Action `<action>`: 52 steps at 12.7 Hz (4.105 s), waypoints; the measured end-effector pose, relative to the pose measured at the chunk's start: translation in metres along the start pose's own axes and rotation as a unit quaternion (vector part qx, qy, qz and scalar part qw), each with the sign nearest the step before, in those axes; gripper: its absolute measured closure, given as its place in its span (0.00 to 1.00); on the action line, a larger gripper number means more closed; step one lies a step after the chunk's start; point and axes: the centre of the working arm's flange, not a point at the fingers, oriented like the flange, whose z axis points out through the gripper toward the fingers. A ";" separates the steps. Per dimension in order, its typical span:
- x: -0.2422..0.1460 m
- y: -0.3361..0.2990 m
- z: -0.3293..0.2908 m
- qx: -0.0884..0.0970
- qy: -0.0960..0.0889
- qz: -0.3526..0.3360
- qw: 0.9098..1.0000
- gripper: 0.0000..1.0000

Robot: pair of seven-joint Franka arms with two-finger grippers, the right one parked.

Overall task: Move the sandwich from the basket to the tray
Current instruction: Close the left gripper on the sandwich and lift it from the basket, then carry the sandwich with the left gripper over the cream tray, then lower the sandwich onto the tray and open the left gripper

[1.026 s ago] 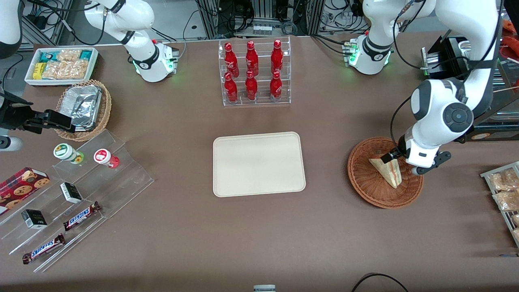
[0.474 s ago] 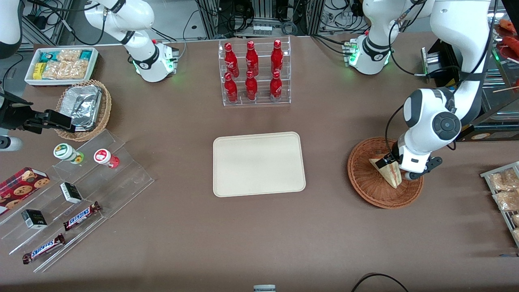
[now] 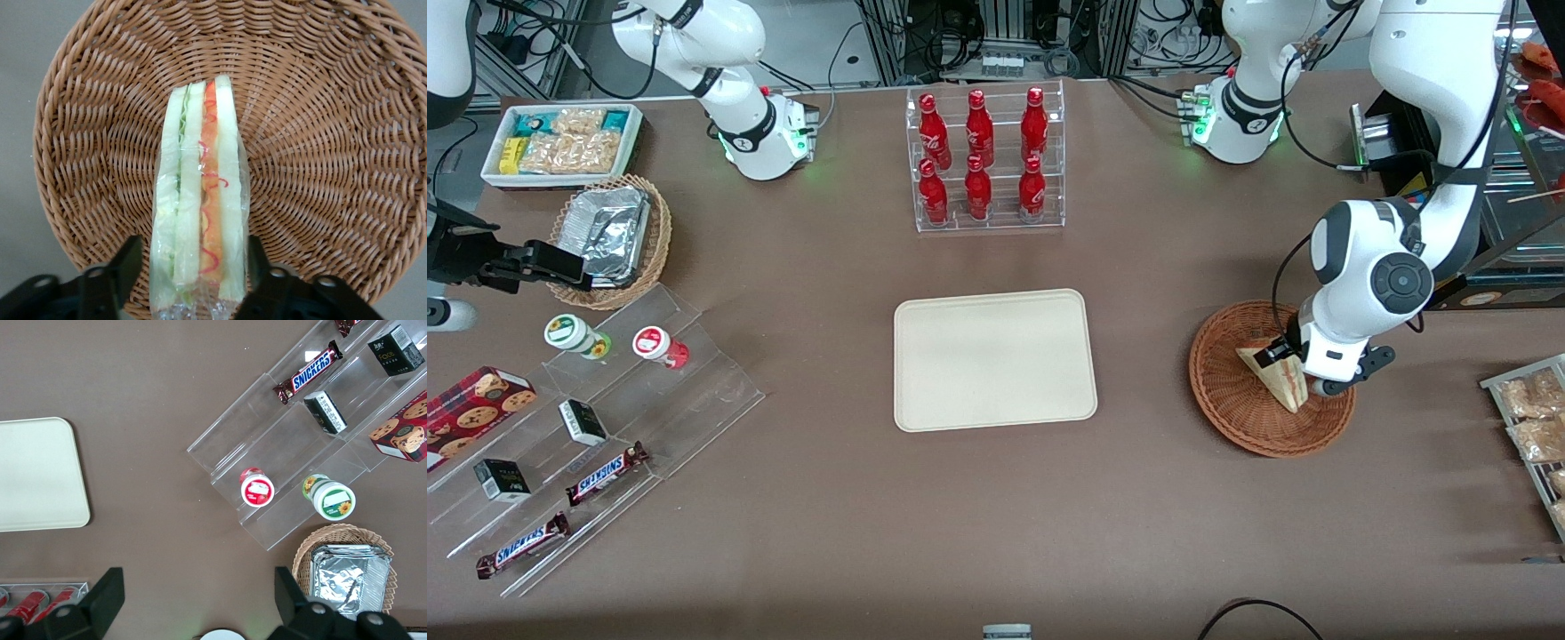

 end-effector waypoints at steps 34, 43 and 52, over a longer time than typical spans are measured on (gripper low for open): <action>-0.199 0.393 -0.052 -0.019 -0.006 0.231 0.973 0.85; -0.248 0.408 -0.025 0.007 -0.019 0.208 0.978 0.85; -0.260 0.412 -0.010 0.017 -0.023 0.179 0.984 0.85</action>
